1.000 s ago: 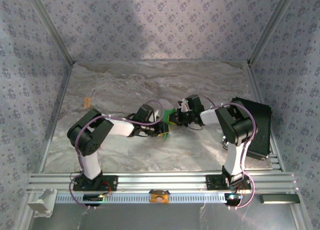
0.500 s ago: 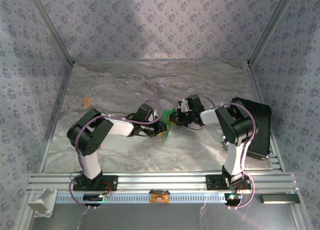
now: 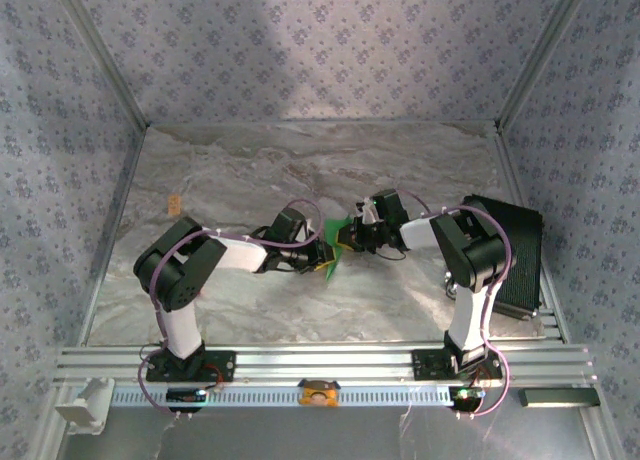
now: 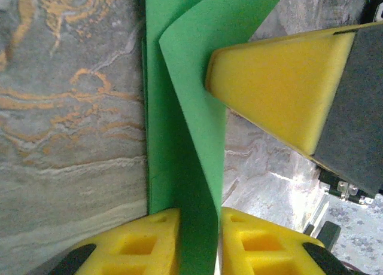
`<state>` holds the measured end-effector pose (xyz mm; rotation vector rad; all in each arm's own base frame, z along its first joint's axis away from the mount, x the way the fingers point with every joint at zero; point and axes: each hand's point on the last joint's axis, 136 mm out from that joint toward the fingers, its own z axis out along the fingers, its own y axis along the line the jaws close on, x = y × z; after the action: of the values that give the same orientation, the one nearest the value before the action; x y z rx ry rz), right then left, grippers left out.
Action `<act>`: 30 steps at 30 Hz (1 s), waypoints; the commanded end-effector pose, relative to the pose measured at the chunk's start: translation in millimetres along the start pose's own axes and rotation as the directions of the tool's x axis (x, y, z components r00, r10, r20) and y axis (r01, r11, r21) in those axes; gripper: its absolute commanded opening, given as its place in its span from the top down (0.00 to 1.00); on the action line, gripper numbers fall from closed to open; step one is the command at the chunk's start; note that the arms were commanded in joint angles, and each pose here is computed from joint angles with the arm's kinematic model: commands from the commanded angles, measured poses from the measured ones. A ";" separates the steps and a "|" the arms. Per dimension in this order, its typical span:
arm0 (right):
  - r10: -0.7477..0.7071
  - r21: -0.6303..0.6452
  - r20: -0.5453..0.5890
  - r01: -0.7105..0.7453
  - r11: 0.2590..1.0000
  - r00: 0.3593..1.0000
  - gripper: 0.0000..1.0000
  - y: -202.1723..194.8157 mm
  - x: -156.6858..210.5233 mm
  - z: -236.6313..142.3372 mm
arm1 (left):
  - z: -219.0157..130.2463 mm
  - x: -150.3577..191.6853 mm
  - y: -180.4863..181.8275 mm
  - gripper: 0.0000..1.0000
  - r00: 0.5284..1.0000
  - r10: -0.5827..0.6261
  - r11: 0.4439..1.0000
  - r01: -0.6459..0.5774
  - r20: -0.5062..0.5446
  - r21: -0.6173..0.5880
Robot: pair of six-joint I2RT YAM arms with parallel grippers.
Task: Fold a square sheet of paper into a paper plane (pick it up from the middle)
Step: Fold the wing for the fifth time at the center of the table.
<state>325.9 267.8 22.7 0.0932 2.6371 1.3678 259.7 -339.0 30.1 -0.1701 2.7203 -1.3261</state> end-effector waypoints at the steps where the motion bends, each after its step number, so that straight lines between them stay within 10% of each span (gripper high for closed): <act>1: 0.075 0.160 -0.035 -0.069 0.985 0.997 0.91 -44.3 21.7 3.4 | -8.2 -6.0 -13.6 0.75 0.999 0.012 0.999 -0.013 0.031 0.047; 30: 0.080 0.166 -0.037 -0.073 0.983 0.996 0.91 -45.1 21.5 3.3 | 3.4 10.7 4.9 0.98 0.996 -0.054 0.999 0.054 -0.068 -0.002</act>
<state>325.6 267.6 22.4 0.0908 2.6407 1.3648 256.0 -339.6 30.5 -0.2026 2.7393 -1.3579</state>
